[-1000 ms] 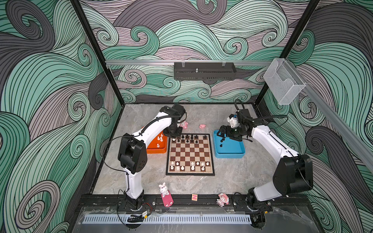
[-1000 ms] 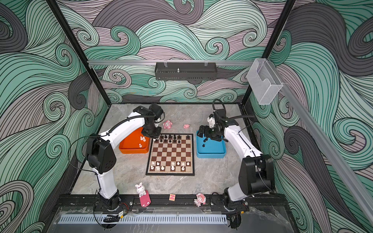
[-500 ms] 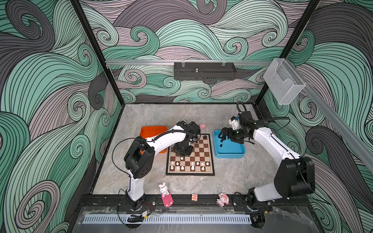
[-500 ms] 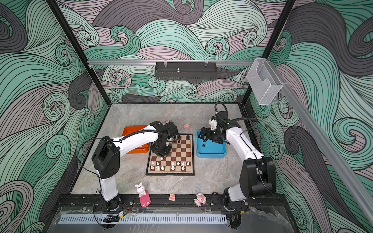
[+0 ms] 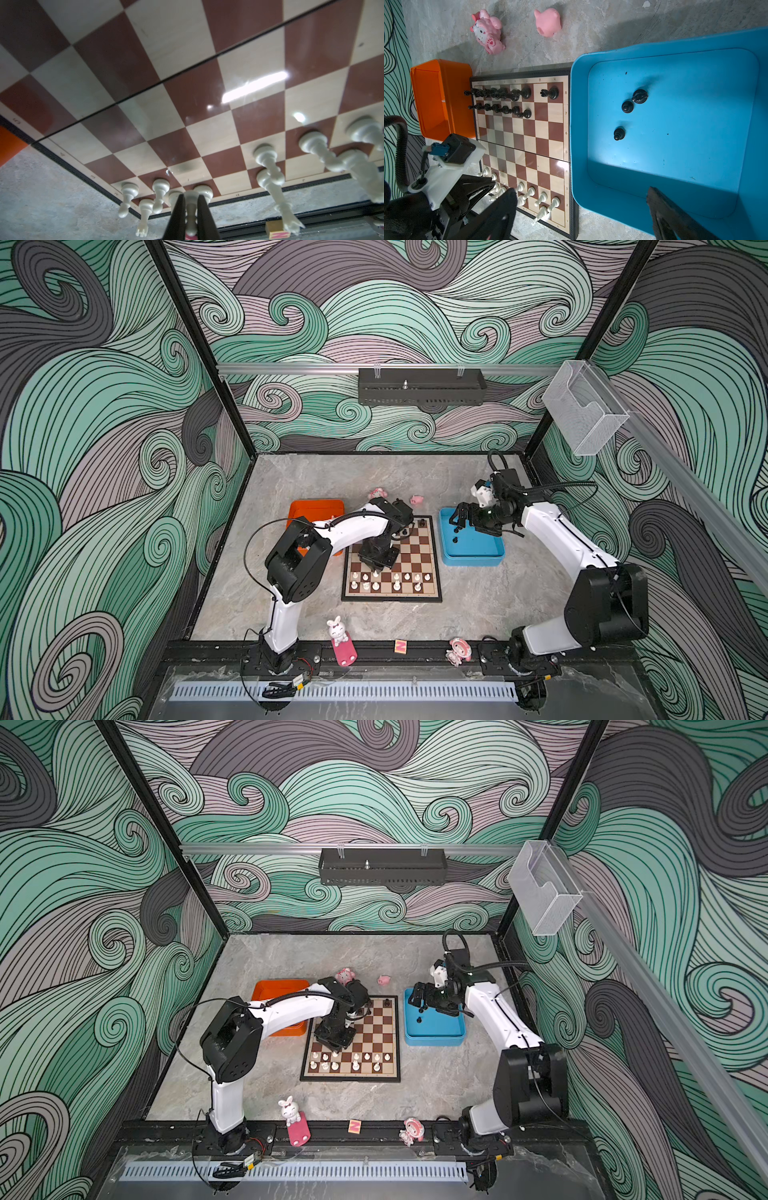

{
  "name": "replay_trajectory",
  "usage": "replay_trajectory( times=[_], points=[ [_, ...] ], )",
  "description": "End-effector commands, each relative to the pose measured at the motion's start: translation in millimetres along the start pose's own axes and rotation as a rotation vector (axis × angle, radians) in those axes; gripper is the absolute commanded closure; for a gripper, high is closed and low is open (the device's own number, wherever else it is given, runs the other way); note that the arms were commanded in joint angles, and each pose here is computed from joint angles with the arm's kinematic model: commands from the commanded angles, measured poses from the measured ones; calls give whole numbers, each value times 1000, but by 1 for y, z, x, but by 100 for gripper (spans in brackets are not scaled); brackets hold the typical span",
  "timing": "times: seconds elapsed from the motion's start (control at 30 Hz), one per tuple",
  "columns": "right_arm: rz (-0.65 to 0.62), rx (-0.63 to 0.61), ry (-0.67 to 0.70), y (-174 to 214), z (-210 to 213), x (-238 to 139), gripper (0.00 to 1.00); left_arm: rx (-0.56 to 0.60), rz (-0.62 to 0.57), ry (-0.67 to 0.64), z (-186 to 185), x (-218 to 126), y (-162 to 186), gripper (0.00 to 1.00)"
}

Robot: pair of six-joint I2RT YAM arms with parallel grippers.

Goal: Set up the chess pieces on the board
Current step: 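Lower the white piece onto a square in the board's nearest row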

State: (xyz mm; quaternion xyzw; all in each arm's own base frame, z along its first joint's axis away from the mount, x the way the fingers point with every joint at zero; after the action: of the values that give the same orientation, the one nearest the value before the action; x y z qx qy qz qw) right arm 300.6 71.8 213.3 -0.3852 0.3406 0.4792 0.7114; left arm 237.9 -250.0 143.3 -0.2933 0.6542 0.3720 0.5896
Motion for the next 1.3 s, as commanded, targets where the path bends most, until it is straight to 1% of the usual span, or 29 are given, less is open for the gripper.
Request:
replay_trajectory(
  times=[0.0,0.3,0.63,1.03,1.27],
  points=[
    [21,-6,-2,2,-3,2,3,-11,16,5,-4,7,-1,88],
    [27,-2,1,0,-4,5,3,-15,35,5,-3,19,-1,88],
    [31,0,4,-1,-5,7,3,-15,43,-1,-3,23,-2,88],
    [31,2,3,-1,-5,7,3,-16,34,-5,-3,22,-4,79],
    [30,1,2,-1,-5,6,3,-15,14,-15,-2,12,-4,73]
  ],
)
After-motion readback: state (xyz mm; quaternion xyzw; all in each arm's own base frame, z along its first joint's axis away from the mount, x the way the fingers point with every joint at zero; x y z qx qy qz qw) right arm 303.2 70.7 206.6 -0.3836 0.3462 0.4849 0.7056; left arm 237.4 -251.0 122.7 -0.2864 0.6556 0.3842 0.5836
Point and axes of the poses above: each gripper's point midway between its finger pads, its own x axis out along the fingers, its own z axis along the line the jaws close on, y = z × x, the point moved 9 cm from there along -x, back along the fingers, and after that the axes turned 10 degrees about x, right-handed, at the moved point
